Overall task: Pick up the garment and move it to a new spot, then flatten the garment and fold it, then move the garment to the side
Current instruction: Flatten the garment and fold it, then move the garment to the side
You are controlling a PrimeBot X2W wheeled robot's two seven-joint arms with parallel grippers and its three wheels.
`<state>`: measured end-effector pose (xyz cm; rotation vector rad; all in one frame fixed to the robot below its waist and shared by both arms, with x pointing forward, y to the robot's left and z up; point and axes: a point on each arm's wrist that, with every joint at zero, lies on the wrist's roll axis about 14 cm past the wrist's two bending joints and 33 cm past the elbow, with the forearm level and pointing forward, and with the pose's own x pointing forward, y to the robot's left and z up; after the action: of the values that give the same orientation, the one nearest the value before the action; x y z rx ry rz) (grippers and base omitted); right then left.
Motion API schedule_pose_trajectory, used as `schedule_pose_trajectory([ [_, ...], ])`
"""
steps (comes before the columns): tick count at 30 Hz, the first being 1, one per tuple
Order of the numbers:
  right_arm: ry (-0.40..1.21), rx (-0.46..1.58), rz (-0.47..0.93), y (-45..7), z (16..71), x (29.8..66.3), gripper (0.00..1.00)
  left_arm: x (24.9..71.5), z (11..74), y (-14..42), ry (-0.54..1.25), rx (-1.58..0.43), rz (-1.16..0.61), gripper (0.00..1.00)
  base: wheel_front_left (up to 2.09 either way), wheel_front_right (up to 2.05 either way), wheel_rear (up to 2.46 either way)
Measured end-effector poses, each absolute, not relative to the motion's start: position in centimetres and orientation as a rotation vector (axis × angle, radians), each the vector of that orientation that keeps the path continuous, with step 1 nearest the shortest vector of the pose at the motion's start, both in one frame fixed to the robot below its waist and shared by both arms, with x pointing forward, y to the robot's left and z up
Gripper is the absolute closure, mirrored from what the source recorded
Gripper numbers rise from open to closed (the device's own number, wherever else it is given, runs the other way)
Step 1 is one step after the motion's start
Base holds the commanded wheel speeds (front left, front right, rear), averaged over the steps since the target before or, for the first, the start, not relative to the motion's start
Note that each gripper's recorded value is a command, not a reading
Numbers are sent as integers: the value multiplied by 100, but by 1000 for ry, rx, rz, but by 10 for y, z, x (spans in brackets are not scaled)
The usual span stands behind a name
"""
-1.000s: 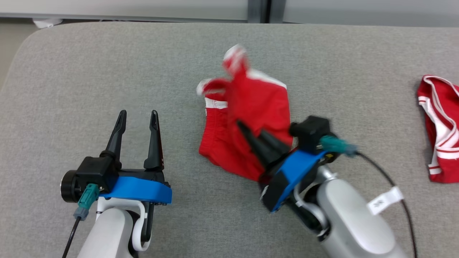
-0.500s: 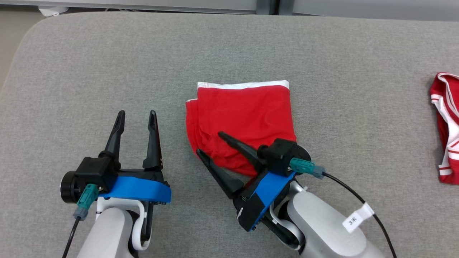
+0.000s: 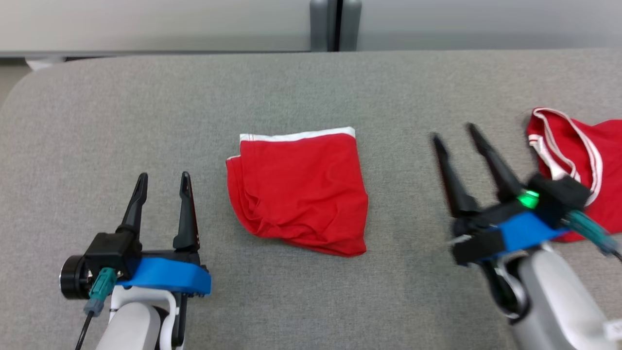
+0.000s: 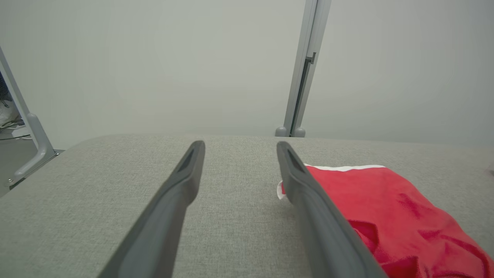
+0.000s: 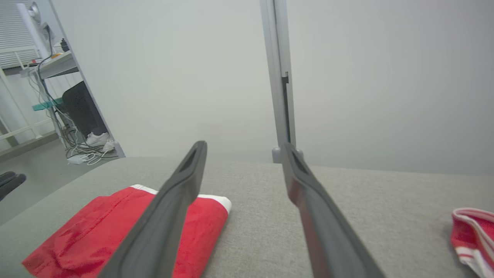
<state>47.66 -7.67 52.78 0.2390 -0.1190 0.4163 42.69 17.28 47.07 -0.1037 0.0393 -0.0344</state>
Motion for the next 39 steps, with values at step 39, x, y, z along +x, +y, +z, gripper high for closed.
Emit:
schedule_pose_trajectory([
  [39, -28, 112, 82, -182, 539, 356, 0, 351, 485, 177, 51, -73, -54, 0, 0, 0, 0],
])
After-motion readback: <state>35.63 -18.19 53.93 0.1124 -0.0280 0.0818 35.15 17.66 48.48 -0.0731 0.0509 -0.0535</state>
